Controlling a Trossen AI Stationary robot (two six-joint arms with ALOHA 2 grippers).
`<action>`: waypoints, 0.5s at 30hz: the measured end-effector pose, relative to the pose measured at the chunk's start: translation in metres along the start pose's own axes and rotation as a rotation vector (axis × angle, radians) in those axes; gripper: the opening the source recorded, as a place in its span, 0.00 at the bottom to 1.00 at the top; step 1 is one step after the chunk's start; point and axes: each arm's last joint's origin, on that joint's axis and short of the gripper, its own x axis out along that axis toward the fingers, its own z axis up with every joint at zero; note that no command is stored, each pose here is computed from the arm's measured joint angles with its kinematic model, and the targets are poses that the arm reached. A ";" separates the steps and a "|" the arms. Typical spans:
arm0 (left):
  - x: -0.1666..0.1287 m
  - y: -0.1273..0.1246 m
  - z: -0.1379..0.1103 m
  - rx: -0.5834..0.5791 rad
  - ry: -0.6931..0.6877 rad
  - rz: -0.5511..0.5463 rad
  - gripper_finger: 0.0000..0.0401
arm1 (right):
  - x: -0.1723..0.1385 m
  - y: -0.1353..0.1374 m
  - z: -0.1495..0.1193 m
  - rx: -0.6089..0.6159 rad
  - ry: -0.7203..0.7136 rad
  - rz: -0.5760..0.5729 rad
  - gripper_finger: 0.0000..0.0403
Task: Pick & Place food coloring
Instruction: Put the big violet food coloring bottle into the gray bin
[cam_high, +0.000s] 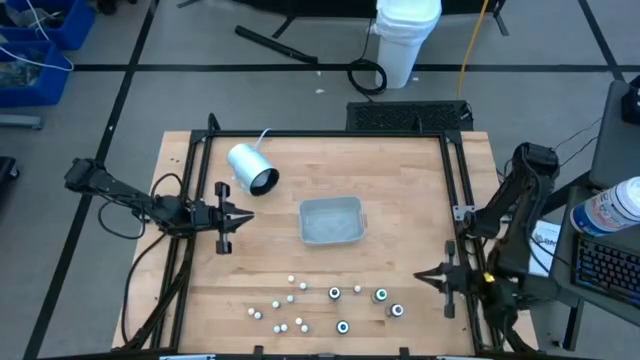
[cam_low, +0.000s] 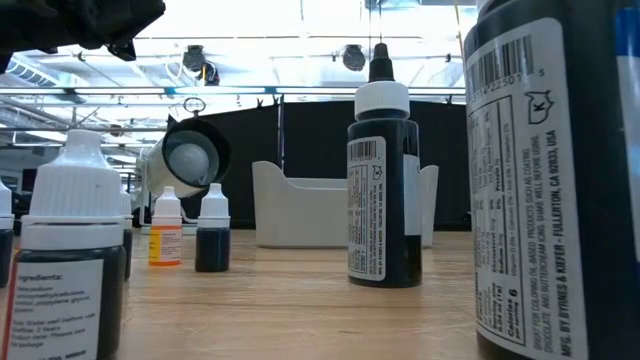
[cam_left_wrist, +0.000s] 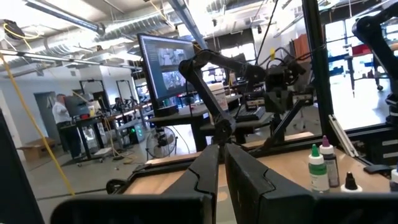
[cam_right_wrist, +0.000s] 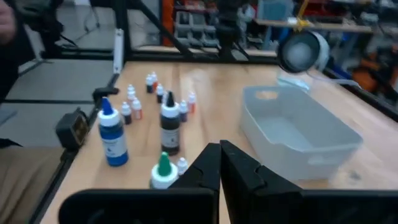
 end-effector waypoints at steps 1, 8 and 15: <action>0.000 0.000 0.000 0.000 0.000 0.001 0.09 | 0.002 0.001 -0.001 0.000 -0.015 0.009 0.02; 0.000 0.000 0.000 0.001 0.008 0.016 0.09 | 0.005 0.003 -0.009 -0.023 -0.083 0.046 0.18; 0.000 0.000 -0.001 0.004 0.015 0.013 0.09 | 0.006 0.001 -0.021 0.009 -0.045 0.162 0.38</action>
